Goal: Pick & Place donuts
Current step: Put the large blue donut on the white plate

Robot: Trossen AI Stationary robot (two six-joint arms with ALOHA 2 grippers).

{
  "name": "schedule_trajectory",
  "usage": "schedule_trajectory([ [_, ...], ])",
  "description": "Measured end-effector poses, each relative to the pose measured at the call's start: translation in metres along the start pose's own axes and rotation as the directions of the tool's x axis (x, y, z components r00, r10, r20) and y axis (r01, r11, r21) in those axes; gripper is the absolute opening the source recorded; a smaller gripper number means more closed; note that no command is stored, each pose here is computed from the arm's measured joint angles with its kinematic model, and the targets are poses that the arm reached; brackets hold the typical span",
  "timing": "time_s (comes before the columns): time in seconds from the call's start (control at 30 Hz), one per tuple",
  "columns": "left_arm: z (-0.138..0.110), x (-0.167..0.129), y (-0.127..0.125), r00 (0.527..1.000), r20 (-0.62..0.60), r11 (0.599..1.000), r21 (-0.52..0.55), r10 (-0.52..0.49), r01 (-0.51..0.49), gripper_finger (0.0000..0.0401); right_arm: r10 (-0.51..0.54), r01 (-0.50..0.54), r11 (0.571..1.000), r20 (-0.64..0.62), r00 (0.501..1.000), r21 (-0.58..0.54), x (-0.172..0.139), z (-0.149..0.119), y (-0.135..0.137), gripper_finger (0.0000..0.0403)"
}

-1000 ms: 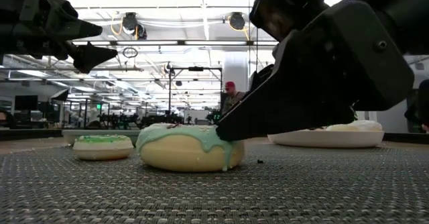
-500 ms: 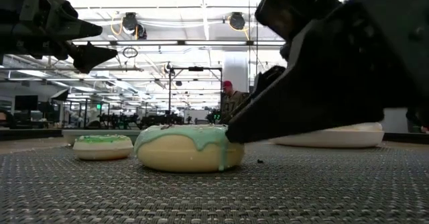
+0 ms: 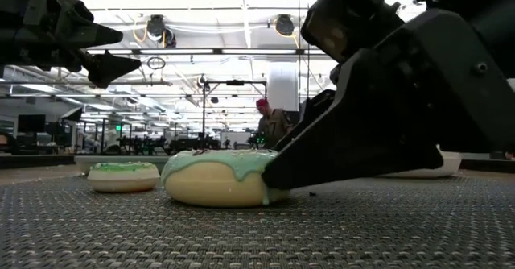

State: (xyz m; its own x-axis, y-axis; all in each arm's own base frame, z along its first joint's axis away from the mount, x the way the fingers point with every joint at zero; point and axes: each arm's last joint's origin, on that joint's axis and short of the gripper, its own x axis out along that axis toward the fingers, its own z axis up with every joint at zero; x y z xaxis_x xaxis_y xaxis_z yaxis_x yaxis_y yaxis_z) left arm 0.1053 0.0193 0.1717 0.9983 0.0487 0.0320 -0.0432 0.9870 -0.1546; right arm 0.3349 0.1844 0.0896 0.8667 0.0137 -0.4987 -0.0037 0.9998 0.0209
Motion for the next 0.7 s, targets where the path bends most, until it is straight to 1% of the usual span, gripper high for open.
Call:
schedule_trajectory([
  [0.43, 0.0, 0.0, 0.0, 1.0, 0.0, 1.0, 0.0, 0.0, 0.0, 0.0379, 0.003, -0.003, 1.0, -0.004, 1.0, -0.002, 0.0001, -0.0004, 0.0, 0.03],
  [0.7, 0.0, 0.0, 0.0, 1.0, 0.0, 1.0, 0.0, 0.0, 0.0, 0.0379, 0.008, -0.008, 1.0, 0.011, 1.0, -0.006, 0.0001, 0.0012, 0.0005, 0.0269],
])
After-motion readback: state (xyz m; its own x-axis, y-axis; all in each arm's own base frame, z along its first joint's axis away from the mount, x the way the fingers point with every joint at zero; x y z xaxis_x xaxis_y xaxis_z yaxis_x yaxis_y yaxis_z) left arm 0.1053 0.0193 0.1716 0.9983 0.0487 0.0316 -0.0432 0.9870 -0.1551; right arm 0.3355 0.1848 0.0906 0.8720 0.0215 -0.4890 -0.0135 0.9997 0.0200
